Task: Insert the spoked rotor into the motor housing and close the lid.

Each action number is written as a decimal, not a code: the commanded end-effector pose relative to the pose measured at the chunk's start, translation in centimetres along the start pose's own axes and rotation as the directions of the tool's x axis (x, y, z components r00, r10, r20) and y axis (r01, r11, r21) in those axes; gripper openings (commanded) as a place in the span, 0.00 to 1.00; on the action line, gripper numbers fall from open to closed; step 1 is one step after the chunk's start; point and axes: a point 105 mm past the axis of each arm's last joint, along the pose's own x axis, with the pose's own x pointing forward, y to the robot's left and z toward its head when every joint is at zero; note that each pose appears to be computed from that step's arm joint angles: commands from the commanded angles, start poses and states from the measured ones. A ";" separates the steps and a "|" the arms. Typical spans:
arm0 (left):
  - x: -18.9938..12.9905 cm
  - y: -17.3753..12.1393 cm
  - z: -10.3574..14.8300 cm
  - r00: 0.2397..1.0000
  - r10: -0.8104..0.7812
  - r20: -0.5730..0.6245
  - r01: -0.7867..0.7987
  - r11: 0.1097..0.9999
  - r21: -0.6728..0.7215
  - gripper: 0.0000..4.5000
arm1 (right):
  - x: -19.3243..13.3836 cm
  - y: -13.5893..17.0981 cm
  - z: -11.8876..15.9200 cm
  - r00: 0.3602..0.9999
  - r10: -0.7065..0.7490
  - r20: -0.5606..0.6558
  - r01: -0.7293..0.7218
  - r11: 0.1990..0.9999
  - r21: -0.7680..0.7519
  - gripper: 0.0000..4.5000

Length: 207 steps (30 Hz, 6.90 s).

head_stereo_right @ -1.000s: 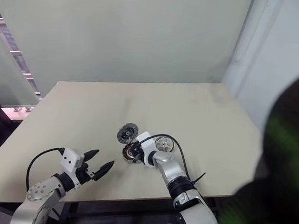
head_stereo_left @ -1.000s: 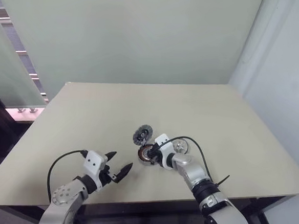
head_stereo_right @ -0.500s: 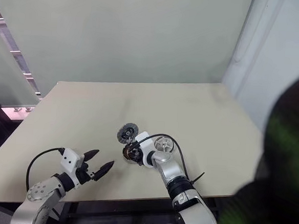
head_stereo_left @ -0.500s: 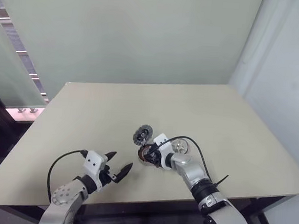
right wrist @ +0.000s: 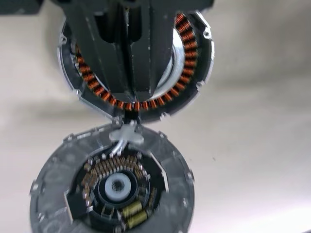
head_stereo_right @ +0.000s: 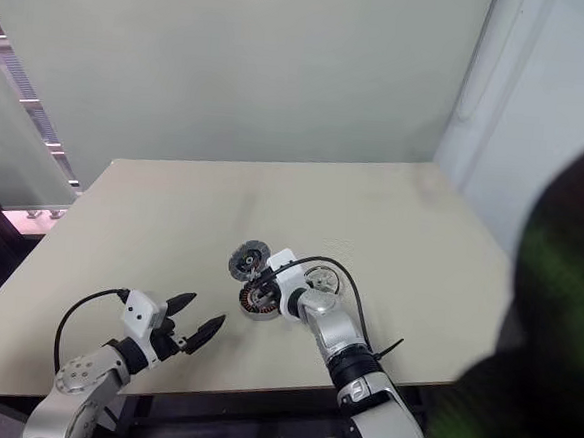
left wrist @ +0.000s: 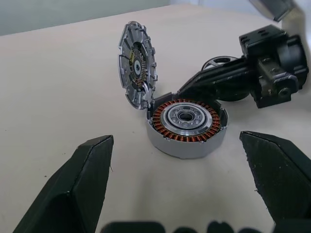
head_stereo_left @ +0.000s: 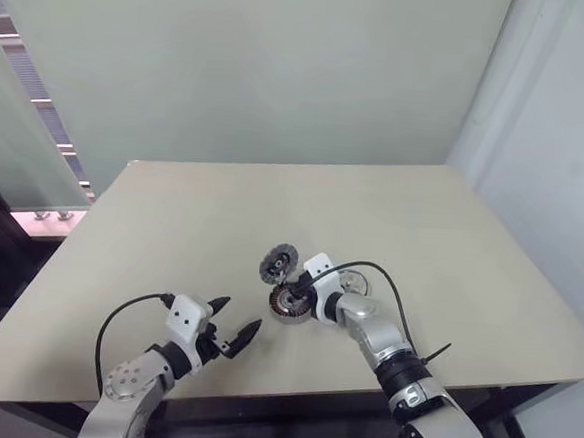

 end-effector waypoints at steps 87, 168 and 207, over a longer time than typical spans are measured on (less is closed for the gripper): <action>2.4 -1.1 1.3 0.994 -0.090 0.058 0.088 0.996 0.031 1.00 | -7.7 -6.2 0.8 0.984 -0.111 0.141 -0.101 0.305 0.947 0.08; 2.3 -0.7 1.2 0.996 -0.056 0.070 0.055 0.998 0.021 1.00 | -5.2 0.7 6.9 0.985 -0.033 0.171 0.000 0.983 0.185 0.59; 1.9 0.0 0.6 0.998 -0.056 0.038 0.054 0.998 0.041 1.00 | -4.5 0.8 2.8 0.920 0.138 -0.367 -0.335 0.761 -0.555 0.99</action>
